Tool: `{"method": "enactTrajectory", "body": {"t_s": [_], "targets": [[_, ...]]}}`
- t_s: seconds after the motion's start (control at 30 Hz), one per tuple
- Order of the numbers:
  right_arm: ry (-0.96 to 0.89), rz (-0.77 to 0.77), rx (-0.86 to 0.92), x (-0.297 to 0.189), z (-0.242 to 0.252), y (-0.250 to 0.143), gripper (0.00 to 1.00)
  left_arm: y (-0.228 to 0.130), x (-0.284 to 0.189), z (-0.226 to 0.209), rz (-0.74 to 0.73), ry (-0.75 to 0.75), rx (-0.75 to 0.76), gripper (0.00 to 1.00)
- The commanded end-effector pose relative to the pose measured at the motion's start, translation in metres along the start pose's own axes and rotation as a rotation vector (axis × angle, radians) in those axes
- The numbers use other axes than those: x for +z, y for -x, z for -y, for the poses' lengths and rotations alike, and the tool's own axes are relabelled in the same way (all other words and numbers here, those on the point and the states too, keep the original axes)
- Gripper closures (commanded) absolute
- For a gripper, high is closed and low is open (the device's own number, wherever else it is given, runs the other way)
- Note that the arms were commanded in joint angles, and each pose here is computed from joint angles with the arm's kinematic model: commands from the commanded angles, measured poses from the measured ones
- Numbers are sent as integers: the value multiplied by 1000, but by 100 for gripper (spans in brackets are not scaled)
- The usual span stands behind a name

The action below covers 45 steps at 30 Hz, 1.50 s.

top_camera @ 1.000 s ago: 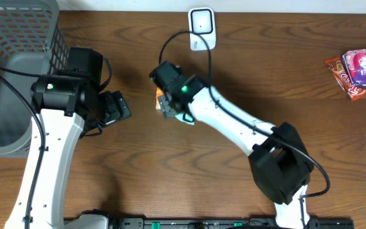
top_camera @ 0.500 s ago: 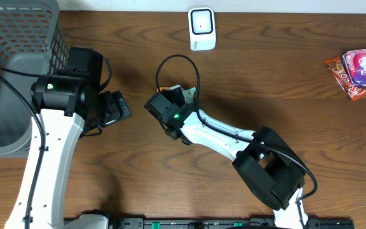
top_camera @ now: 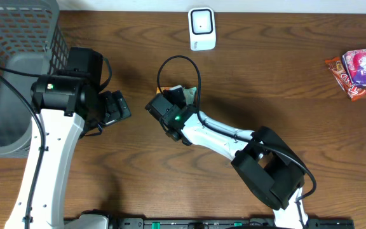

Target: Scan the item barcode

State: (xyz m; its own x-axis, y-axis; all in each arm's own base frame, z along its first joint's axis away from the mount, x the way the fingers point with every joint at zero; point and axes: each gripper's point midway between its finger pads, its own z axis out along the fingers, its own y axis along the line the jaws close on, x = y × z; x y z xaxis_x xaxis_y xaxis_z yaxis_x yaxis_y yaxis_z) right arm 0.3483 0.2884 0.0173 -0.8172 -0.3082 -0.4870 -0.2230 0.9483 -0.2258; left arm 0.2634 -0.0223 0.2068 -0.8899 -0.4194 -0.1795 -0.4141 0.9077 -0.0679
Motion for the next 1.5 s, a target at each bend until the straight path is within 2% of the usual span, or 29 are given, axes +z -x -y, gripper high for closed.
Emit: {"method": "enactTrajectory", "body": {"t_s": [0.0,0.07,0.23,0.37,0.67,0.7,0.83,1.07,1.23,1.37,1.47], "targets": [[-37,2,19,6,11,2,74,1,0,-1,0,7,0,2],[-42,-11,19,6,14,1,99,1,0,-1,0,7,0,2],[-52,-40,123,-7,26,7,99,1,0,-1,0,7,-1,2],[81,-78,205,-27,31,24,99,1,0,-1,0,7,0,2],[594,-223,363,-69,49,50,99,1,0,-1,0,7,0,2],[705,-271,385,-74,50,47,99,1,0,-1,0,8,0,2],[954,-375,441,-87,51,33,99,1,0,-1,0,7,0,2],[1231,-490,605,-89,61,-1,99,1,0,-1,0,7,0,2],[1200,-516,744,-63,83,-29,99,1,0,-1,0,7,0,2],[931,-526,836,-21,119,-59,99,1,0,-1,0,7,0,2],[818,-512,853,-7,140,-68,92,1,0,-1,0,7,0,2]]}}
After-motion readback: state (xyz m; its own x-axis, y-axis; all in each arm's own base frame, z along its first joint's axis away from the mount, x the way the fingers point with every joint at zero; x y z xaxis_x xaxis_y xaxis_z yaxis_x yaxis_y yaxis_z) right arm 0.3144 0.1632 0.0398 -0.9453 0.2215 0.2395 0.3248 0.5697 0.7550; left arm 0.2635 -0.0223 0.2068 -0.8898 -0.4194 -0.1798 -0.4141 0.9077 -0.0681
